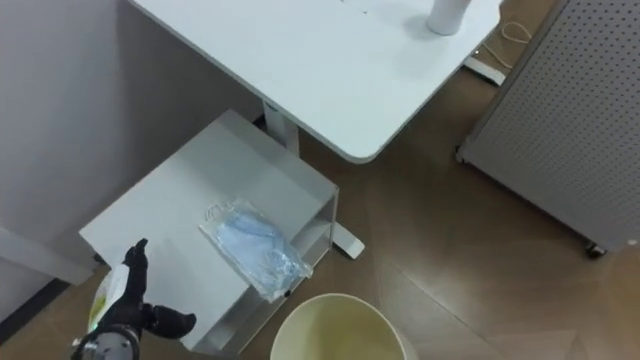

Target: Pick garbage

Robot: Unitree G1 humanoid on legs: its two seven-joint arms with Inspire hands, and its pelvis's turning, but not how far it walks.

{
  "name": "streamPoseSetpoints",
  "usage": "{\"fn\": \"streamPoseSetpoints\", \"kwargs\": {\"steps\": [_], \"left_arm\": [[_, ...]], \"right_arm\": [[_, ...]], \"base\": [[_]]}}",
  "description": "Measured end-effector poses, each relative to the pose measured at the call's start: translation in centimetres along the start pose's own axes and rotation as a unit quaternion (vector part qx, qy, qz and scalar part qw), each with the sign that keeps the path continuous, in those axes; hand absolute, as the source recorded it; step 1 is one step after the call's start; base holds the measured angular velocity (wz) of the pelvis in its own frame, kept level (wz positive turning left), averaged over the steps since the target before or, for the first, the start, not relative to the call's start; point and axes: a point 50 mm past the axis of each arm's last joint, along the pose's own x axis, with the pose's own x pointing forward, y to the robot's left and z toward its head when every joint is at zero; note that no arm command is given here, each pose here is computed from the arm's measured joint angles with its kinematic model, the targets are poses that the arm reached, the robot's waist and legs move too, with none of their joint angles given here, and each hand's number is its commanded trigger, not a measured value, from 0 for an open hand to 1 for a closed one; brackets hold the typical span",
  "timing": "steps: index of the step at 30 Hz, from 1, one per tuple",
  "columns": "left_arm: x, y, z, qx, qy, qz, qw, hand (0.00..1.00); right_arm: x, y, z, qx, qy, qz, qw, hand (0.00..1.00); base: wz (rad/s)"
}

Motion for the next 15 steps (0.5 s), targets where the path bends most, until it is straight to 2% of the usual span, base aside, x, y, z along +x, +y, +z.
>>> {"fn": "streamPoseSetpoints", "kwargs": {"steps": [7,15], "left_arm": [[1.2,0.8,2.4,0.008,-0.037,0.016,0.999,0.00],[1.7,1.5,4.6,0.025,-0.086,0.056,0.994,0.00]], "right_arm": [[0.3,0.9,0.7,0.002,-0.012,0.008,1.000,1.00],[0.1,0.2,0.9,0.049,-0.020,-0.002,0.999,1.00]], "base": [[-0.01],[-0.01]]}}
